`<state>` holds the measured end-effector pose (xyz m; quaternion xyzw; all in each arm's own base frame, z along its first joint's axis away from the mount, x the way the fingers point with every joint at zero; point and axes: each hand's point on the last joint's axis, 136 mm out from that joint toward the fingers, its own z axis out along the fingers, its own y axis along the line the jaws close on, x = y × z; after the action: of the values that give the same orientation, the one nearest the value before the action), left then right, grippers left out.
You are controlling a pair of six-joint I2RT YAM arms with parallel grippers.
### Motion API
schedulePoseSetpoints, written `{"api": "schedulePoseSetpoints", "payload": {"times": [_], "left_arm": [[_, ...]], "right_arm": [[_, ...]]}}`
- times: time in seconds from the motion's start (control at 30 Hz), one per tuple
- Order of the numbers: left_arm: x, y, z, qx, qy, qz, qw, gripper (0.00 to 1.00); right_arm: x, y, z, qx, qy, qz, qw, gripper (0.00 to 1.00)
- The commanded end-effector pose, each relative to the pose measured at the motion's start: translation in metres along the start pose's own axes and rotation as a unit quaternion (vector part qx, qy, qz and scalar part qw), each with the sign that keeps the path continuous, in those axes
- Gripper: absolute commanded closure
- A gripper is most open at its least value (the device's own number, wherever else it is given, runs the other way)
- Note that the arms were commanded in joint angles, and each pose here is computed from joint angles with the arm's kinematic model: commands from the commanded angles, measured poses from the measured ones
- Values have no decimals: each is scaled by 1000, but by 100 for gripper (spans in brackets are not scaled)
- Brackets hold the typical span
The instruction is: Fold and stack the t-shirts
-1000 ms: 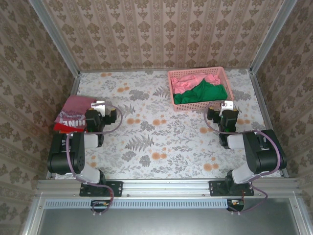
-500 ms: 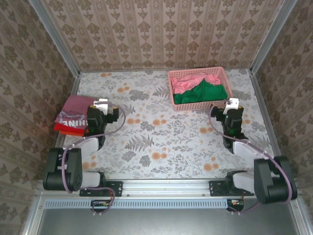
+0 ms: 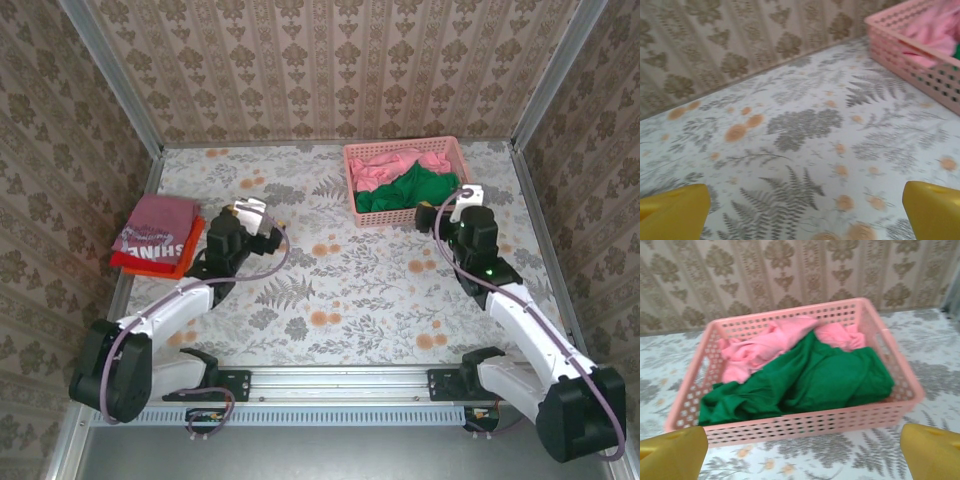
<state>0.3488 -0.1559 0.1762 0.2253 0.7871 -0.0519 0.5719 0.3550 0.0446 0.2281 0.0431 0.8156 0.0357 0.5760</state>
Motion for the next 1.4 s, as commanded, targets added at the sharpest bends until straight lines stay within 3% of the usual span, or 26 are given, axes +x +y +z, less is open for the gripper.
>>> {"api": "schedulePoseSetpoints", "payload": {"times": [0.0,0.23,0.4,0.5,0.7,0.87,1.1,1.2,1.37], "left_arm": [[-5,-30,-10,54,12,2,998,0],[4,-62,-32,105,24,27,994,0],[5,-63,-41,111,11,6,994,0],[5,-65,-44,116,6,-2,993,0],[10,-67,-44,114,6,-16,993,0],[13,-72,-42,122,6,-29,992,0],[8,-76,-41,124,1,-35,992,0],[6,-76,-40,123,1,-31,992,0],[1,-76,-35,122,4,-23,992,0]], "right_arm": [[7,24,7,-14,49,1,999,0],[20,112,38,-55,111,-48,991,0],[46,143,78,-45,180,-57,981,1],[61,153,102,-32,213,-65,974,7],[80,166,144,-12,243,-83,966,36],[98,168,169,5,271,-91,958,52],[96,164,177,27,272,-88,958,87],[87,159,176,36,264,-88,960,96],[75,139,177,57,256,-86,961,96]]}}
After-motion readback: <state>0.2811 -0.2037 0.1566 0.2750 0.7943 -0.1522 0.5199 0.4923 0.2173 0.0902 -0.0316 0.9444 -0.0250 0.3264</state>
